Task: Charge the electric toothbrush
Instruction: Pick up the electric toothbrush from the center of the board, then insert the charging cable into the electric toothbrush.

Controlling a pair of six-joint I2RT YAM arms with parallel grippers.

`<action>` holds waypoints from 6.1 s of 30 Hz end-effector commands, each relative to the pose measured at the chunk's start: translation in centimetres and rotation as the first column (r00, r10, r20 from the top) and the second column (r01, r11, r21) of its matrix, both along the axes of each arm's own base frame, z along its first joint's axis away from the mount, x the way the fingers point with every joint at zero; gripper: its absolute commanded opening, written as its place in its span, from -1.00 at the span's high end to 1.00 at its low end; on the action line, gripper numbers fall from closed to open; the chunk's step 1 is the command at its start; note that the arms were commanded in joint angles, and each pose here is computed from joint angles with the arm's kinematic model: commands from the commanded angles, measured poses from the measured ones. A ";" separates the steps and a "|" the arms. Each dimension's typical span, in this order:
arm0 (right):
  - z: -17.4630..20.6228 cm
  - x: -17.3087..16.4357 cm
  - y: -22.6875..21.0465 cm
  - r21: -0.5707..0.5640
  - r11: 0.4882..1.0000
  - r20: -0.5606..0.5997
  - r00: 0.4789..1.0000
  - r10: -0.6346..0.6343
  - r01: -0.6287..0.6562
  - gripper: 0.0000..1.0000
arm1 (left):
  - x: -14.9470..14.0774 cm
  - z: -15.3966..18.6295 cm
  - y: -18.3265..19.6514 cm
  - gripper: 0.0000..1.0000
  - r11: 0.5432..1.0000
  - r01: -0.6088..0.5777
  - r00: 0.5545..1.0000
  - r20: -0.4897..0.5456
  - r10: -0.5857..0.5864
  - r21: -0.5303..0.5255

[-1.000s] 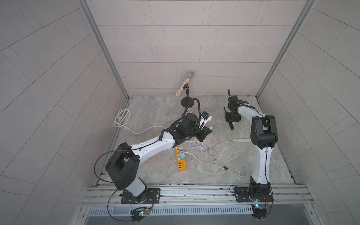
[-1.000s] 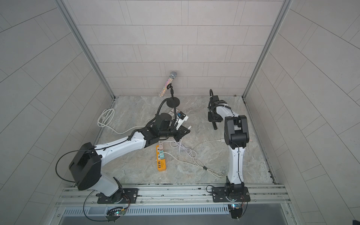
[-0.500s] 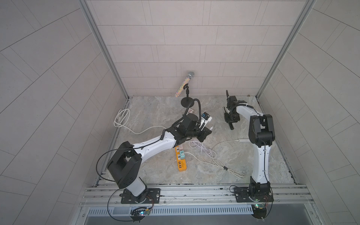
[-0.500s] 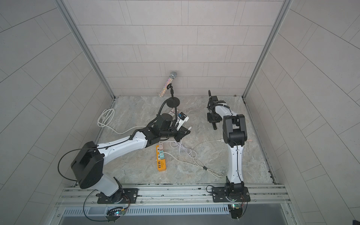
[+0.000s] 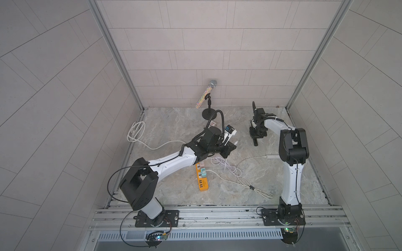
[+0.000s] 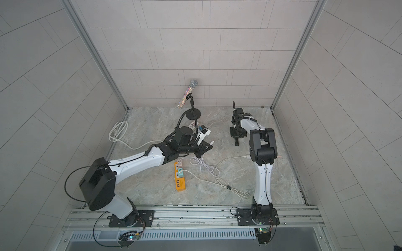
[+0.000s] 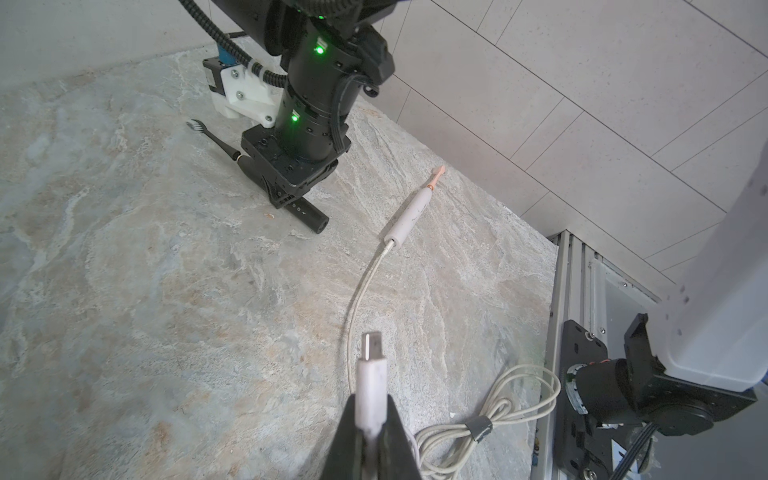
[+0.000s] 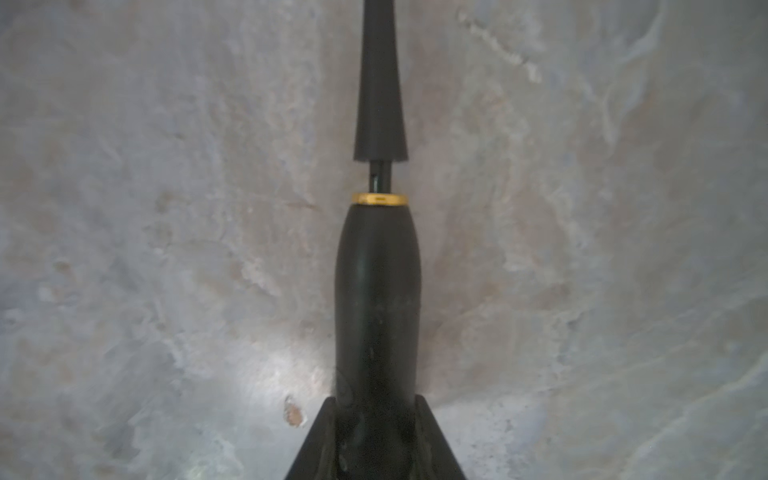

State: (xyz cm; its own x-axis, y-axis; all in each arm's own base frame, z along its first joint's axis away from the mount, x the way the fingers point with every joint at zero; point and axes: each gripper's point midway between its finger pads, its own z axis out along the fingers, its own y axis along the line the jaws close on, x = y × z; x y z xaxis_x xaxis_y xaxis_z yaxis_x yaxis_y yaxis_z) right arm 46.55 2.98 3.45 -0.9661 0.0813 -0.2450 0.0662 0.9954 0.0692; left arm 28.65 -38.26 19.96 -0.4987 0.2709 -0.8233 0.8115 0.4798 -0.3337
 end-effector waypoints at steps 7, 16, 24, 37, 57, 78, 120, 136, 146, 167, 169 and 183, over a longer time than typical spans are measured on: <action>14.7 -1.1 4.7 0.414 0.909 0.362 0.908 -0.210 0.045 0.68 | -0.7 5.3 0.7 1.00 0.977 -0.085 0.995 -0.067 0.073 -0.194; 26.3 -6.0 7.7 0.755 0.647 0.517 0.706 -0.483 -0.110 0.68 | -3.8 8.6 -1.1 1.00 0.938 -0.039 0.992 -0.124 -0.004 -0.345; 31.9 -9.4 9.7 0.859 0.439 0.495 0.639 -0.588 -0.261 0.69 | -5.6 9.6 -2.0 1.00 0.918 0.026 0.988 -0.131 -0.085 -0.397; 33.1 -13.2 12.3 0.882 0.373 0.456 0.718 -0.525 -0.288 0.74 | -5.4 9.8 -0.7 1.00 0.934 0.037 0.994 -0.083 -0.071 -0.356; 33.2 -15.4 14.2 0.882 0.331 0.463 0.751 -0.471 -0.336 0.78 | -4.9 12.6 0.1 1.00 0.913 0.055 0.996 -0.041 -0.079 -0.405; 33.4 -16.2 14.2 0.884 0.313 0.463 0.747 -0.476 -0.348 0.79 | -4.2 13.5 0.3 1.00 0.905 0.043 0.998 -0.020 -0.057 -0.423; 27.3 -20.0 19.6 0.830 0.418 0.503 0.819 -0.277 -0.369 0.92 | -2.0 21.2 3.0 1.00 0.753 -0.026 0.987 0.101 0.122 -0.657; 24.0 -21.4 20.7 0.830 0.435 0.471 0.856 -0.214 -0.348 1.00 | -1.1 22.7 3.0 1.00 0.768 0.015 0.985 0.143 0.100 -0.640; 27.8 -19.7 18.7 0.816 0.442 0.532 0.782 -0.323 -0.373 1.00 | -1.1 19.4 2.2 0.72 0.824 0.009 0.993 0.103 0.060 -0.567; 37.9 -16.5 15.0 0.788 0.354 0.615 0.617 -0.491 -0.504 1.00 | -5.8 14.1 2.5 0.02 0.895 0.143 0.988 0.013 -0.152 -0.422; 38.8 -16.9 15.5 0.778 0.313 0.625 0.619 -0.476 -0.545 1.00 | -5.4 14.2 2.1 0.03 0.890 0.140 0.988 0.007 -0.152 -0.434; 38.2 -17.5 16.1 0.773 0.289 0.631 0.639 -0.440 -0.564 0.99 | -4.8 15.7 2.1 0.80 0.867 0.128 0.991 0.038 -0.125 -0.481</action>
State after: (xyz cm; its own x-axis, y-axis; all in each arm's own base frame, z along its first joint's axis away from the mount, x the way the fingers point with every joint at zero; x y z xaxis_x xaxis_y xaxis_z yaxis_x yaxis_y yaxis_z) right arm 30.29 18.98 40.28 -0.5410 0.6653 -0.5145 -0.5073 0.2297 0.8306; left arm 23.70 -36.64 33.40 -0.5228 -0.0371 -0.8517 0.8368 0.1683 -0.5210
